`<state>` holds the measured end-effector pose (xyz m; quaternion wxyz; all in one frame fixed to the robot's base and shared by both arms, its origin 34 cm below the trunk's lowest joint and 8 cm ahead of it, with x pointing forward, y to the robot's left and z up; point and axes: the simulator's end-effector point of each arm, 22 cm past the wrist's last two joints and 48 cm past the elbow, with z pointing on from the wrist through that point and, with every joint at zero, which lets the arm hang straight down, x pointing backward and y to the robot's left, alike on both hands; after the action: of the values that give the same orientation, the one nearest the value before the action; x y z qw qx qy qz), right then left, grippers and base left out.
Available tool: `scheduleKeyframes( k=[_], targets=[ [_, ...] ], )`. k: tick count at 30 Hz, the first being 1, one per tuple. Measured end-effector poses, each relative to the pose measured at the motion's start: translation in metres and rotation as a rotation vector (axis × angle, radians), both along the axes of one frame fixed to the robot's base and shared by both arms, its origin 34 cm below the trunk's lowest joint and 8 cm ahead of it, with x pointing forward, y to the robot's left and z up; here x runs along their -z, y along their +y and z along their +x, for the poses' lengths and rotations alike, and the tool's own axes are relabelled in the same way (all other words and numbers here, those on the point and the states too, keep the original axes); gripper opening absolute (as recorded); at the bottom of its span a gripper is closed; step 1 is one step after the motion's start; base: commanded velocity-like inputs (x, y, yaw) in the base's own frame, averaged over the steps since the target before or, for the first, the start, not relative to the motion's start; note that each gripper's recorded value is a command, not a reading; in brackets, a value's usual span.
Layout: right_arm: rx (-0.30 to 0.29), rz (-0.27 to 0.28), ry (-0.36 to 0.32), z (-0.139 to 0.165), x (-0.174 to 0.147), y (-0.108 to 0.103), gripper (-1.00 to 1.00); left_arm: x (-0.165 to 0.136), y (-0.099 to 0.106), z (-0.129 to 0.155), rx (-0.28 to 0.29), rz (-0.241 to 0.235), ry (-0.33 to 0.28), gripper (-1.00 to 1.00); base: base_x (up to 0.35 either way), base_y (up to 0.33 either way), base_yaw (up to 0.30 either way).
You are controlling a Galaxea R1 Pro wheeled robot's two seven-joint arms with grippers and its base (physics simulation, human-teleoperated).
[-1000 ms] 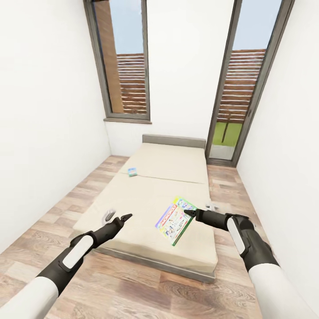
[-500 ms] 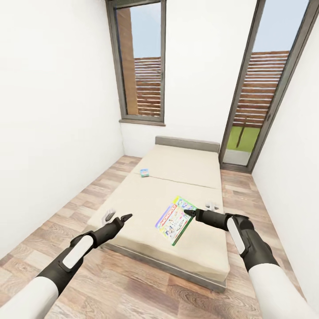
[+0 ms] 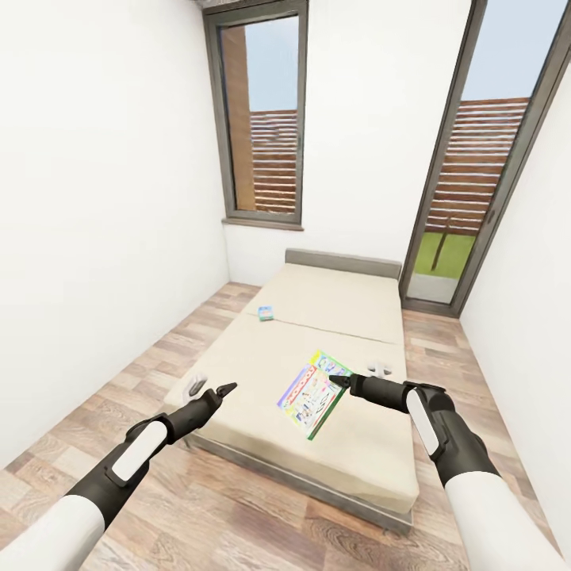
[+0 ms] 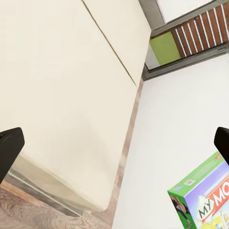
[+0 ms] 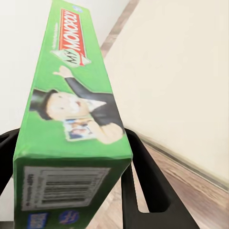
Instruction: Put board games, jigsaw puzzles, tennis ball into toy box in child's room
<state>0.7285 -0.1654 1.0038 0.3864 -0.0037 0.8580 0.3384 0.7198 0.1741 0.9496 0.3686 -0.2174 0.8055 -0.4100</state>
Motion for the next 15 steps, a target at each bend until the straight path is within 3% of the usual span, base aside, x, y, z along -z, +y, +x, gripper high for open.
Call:
scheduleKeyframes(
  k=[15],
  targets=[
    [-0.002,0.001,-0.021,0.0,-0.013,0.001,-1.0,-0.013,0.0,0.001,0.0,-0.001,-0.022,1.0,0.0,0.0,0.007]
  ],
)
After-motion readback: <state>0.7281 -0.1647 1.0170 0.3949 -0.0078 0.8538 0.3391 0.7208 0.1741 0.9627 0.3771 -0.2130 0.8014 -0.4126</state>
